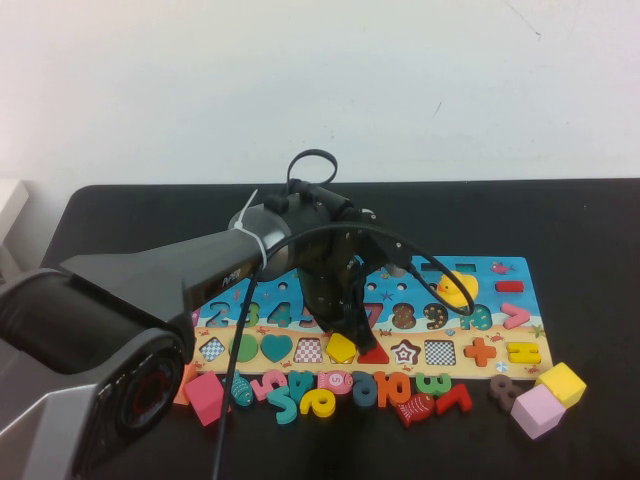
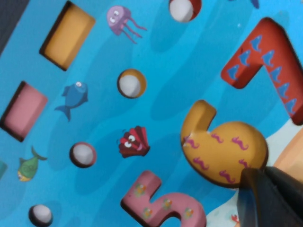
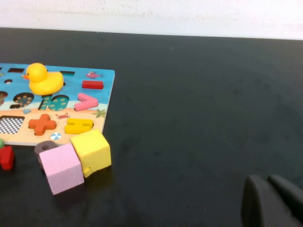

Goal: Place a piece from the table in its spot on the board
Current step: Place the "Pentagon" into the hole of the Pentagon

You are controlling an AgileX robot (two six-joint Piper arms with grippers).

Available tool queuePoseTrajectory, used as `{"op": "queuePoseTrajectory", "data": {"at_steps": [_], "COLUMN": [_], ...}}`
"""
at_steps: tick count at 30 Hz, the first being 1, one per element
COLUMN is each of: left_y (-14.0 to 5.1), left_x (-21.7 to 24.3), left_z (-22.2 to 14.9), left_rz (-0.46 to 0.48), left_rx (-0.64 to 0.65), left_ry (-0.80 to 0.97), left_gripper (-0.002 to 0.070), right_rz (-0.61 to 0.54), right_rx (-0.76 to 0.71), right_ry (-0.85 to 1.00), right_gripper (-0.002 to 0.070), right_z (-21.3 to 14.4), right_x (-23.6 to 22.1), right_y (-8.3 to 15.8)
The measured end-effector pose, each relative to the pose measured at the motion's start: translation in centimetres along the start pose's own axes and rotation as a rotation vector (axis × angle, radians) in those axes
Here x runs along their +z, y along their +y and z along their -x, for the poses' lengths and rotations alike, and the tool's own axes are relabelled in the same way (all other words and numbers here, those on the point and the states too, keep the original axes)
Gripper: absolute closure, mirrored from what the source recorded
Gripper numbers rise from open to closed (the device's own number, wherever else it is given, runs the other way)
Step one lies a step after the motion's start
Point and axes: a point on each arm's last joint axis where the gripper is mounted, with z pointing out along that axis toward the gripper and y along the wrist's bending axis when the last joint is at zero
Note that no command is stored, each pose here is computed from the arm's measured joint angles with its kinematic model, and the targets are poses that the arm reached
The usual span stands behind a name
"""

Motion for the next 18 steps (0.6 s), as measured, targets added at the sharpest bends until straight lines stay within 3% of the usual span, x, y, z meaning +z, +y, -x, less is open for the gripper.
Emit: {"op": "queuePoseTrajectory", "data": {"at_steps": [10,18], "left_y": [-0.14,-0.72], "left_x": [0.00,-0.03], "left_z": [0.07,0.28], "left_rz": [-0.016,-0.078], "left_rx": [-0.008,0.059], "left_ry": [-0.008,-0.033], "left_gripper": [0.0675,0.0676], "right_rz": [0.000,0.000], "right_rx": [0.000,0.000], "right_ry": [0.000,0.000], "right_gripper": [0.0657,0.0657], "right_z": [0.00,0.00], "right_x": [0.00,0.00], "right_y": [0.00,0.00]}}
